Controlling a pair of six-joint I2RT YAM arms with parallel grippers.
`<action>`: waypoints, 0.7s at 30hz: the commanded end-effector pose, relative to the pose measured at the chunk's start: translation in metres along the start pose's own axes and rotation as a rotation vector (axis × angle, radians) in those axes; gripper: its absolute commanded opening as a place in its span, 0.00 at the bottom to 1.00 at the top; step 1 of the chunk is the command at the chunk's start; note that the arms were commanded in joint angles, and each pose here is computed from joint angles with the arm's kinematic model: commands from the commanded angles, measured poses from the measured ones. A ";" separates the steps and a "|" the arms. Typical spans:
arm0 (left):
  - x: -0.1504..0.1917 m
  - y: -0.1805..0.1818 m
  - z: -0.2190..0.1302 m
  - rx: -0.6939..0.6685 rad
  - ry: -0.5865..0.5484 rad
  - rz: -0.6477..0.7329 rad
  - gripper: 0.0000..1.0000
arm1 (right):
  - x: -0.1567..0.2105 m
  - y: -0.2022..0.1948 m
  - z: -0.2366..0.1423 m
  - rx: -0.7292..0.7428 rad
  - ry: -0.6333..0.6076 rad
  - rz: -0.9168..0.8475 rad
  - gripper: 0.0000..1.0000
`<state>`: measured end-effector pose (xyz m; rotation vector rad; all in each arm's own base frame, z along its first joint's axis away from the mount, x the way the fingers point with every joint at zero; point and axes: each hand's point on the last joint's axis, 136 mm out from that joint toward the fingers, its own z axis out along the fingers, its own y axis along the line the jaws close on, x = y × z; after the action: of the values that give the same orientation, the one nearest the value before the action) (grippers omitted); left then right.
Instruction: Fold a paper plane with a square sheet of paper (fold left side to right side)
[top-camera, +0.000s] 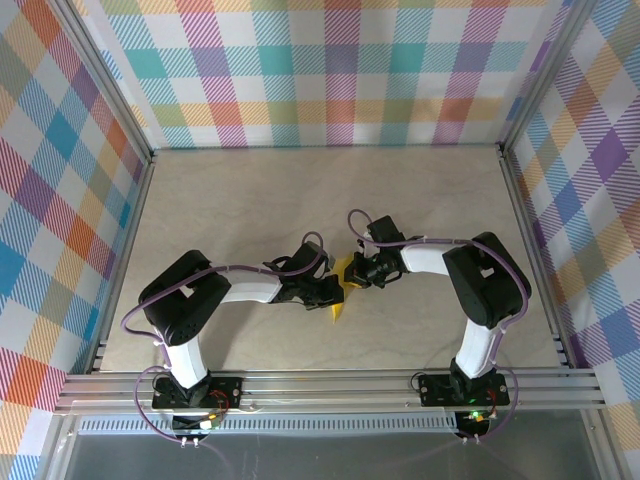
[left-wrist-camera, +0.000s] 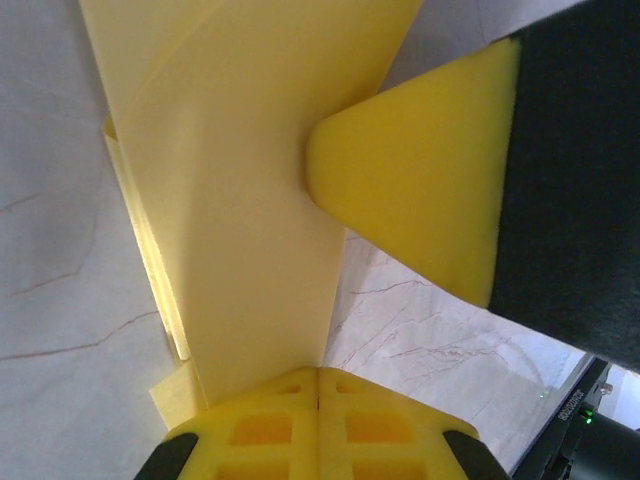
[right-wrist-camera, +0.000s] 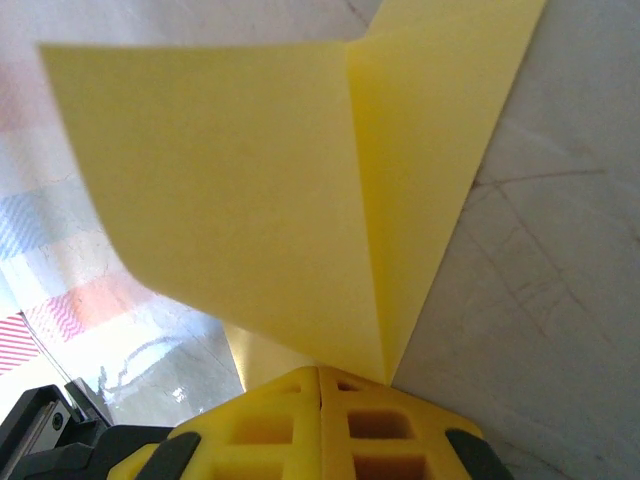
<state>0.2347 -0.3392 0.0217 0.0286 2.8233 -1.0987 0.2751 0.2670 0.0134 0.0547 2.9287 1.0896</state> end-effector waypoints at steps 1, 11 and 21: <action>0.008 0.012 -0.002 -0.049 0.000 -0.004 0.04 | 0.034 -0.056 0.014 0.213 0.105 0.078 0.02; 0.017 0.033 -0.003 -0.123 0.012 -0.006 0.02 | 0.025 -0.036 0.012 0.131 0.070 0.030 0.02; 0.041 0.065 -0.005 -0.150 0.023 -0.067 0.00 | 0.005 0.027 -0.011 -0.099 -0.036 -0.091 0.02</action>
<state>0.2260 -0.3237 0.0183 0.0166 2.7728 -1.0959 0.2701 0.2752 0.0211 -0.0231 2.8744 1.1571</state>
